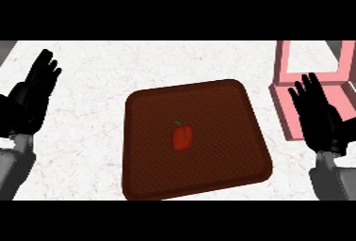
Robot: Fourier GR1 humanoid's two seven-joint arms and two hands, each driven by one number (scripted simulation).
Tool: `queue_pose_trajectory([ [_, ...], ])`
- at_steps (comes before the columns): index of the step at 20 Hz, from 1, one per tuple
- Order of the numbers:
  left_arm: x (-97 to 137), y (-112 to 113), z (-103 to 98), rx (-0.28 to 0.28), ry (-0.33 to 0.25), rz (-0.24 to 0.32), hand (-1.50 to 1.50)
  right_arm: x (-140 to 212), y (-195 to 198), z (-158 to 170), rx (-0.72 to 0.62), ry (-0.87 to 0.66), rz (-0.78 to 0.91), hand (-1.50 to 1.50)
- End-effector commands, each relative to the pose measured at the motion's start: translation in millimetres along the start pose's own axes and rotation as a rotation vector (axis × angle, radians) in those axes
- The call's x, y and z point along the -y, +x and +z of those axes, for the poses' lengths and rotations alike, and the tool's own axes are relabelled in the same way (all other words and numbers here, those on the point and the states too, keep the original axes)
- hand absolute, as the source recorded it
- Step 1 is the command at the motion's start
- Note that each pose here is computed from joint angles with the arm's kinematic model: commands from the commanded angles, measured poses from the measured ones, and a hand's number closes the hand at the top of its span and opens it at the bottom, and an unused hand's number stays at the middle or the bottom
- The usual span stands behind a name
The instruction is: Pick the bell pepper from the tray and place it in the cardboard box
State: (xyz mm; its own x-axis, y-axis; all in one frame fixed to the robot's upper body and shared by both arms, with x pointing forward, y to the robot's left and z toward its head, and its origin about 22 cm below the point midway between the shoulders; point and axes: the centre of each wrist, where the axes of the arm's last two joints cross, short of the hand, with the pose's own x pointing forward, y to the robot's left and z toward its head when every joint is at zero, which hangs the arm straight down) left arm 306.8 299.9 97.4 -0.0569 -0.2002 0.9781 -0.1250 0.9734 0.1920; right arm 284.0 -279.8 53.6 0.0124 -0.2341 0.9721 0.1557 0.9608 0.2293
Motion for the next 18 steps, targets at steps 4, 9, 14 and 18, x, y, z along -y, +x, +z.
queue_pose_trajectory([
  [4, 12, 4, 4, 0.124, -0.199, -0.147, 0.00, -42, 96, -3, 0.362, 0.132, 0.320, -1.50],
  [9, 38, -2, 15, 0.164, -0.349, -0.173, 0.00, -59, 122, -2, 0.378, 0.178, 0.830, -1.50],
  [14, 40, -17, 22, 0.181, -0.380, -0.172, 0.00, -81, 104, 12, 0.472, 0.333, 0.999, -1.50],
  [18, 35, -19, 22, 0.186, -0.384, -0.168, 0.00, -105, 104, 25, 0.507, 0.458, 1.173, -1.50],
])
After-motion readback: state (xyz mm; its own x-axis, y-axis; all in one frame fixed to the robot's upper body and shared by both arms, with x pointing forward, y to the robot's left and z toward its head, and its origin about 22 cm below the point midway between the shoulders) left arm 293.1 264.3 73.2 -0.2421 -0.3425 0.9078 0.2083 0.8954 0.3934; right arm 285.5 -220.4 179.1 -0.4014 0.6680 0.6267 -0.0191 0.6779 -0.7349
